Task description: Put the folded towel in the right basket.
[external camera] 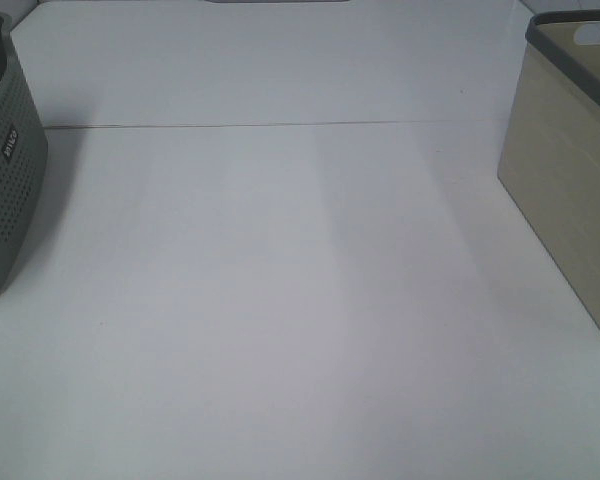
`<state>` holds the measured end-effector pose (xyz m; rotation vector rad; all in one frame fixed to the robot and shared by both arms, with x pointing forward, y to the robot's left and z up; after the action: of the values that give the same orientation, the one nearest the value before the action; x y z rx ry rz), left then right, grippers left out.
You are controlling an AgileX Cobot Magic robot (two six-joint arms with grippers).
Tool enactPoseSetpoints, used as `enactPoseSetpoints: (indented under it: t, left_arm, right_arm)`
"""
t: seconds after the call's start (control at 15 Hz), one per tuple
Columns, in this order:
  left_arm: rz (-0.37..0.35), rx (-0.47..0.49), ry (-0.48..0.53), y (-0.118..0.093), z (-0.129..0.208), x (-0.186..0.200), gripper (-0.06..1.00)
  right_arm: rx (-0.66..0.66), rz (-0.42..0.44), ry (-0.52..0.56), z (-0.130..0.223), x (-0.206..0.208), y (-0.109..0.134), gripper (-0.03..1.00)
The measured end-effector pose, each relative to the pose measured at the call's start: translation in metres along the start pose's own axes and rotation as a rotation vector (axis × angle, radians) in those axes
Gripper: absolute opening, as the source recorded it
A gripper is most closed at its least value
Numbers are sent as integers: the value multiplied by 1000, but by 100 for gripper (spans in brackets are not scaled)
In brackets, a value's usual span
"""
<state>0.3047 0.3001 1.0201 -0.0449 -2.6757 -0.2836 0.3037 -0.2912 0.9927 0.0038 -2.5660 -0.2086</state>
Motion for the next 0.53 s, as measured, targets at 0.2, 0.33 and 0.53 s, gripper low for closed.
enactPoseSetpoints:
  t: [0.2, 0.33, 0.53]
  left_arm:
    - [0, 0, 0, 0, 0, 0, 99]
    - [0, 0, 0, 0, 0, 0, 99]
    - [0, 0, 0, 0, 0, 0, 99]
  right_arm:
    - [0, 0, 0, 0, 0, 0, 98]
    - [0, 0, 0, 0, 0, 0, 98]
    - [0, 0, 0, 0, 0, 0, 98]
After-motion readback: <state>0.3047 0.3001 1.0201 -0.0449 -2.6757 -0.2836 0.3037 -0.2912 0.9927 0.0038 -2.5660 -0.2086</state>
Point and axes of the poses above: a point on each arm's last joint axis where the gripper is mounted, x pointing back along that axis away from the gripper, y along the wrist's bending axis when the last joint is at zero, z = x × y, the point moved 8 cm from there along -x, pointing out along that axis toward the gripper, and after that the axes turned 10 degrees about -x, right-handed, at the moved point
